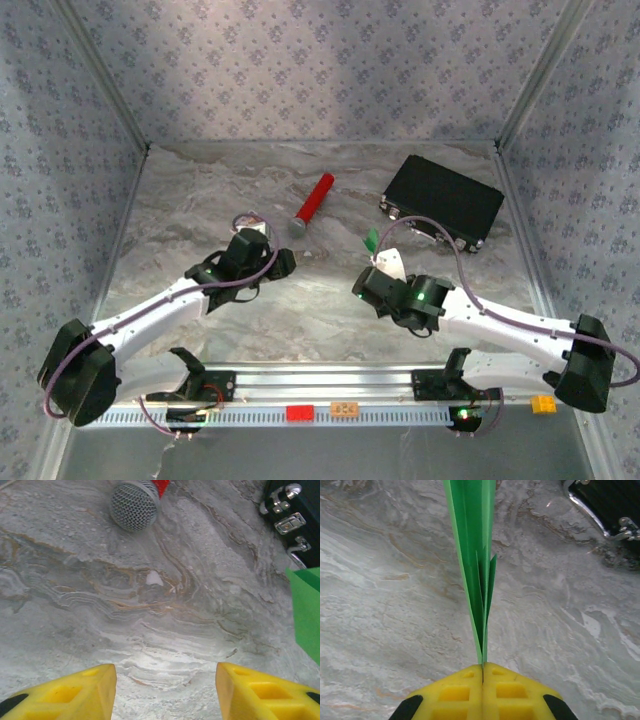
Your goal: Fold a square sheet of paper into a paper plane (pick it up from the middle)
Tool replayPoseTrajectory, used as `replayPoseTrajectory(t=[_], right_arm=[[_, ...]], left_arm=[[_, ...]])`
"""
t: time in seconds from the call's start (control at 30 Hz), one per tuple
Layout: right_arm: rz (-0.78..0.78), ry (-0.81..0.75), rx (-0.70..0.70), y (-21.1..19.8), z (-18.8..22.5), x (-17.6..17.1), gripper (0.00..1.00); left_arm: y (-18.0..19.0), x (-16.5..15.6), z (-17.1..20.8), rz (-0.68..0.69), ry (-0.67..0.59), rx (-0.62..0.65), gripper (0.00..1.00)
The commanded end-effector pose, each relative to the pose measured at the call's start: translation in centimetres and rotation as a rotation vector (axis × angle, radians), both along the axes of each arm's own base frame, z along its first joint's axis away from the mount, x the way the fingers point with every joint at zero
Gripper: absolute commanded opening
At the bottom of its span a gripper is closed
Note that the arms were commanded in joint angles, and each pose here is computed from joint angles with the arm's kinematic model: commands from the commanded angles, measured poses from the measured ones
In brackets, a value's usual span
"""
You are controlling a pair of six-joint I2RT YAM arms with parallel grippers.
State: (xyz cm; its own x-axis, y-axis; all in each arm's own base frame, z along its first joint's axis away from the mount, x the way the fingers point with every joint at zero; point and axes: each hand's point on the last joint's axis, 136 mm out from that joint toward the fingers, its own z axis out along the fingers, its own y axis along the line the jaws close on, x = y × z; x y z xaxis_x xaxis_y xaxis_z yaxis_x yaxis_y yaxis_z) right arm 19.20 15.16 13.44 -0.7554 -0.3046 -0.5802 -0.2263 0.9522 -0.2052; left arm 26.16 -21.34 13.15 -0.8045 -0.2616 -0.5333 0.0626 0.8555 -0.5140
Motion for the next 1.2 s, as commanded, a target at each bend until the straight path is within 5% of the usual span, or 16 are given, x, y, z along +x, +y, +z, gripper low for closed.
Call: replayPoseTrajectory(t=[0.0,0.3,0.53,0.67,0.87,1.03,1.17], right_arm=[[-0.033,-0.044,-0.093,-1.3,1.1,0.3,0.01],[0.031,-0.001,-0.319,0.6,-0.6,0.4,0.01],[0.240,0.178,-0.304,7.1,-5.6,-2.3,0.07],[0.333,0.274,-0.216,10.7,-7.8,-4.2,0.14],[0.380,0.294,0.025,14.0,-6.5,-4.5,0.43],[0.358,0.313,0.346,14.5,-4.0,-3.0,0.44],[0.295,0.376,0.589,13.3,-4.1,-1.5,0.29]], left_arm=[[1.3,0.0,0.2,0.048,-0.005,0.016,0.55],[3.6,0.0,0.3,0.134,-0.011,0.050,0.59],[6.1,-0.2,0.2,0.227,-0.019,0.063,0.59],[7.0,-0.3,0.1,0.256,-0.023,0.053,0.60],[7.0,-0.3,-0.2,0.248,-0.010,0.049,0.61],[6.4,-0.4,-0.5,0.224,0.002,0.030,0.61],[5.2,-0.3,-0.7,0.177,0.011,-0.006,0.57]])
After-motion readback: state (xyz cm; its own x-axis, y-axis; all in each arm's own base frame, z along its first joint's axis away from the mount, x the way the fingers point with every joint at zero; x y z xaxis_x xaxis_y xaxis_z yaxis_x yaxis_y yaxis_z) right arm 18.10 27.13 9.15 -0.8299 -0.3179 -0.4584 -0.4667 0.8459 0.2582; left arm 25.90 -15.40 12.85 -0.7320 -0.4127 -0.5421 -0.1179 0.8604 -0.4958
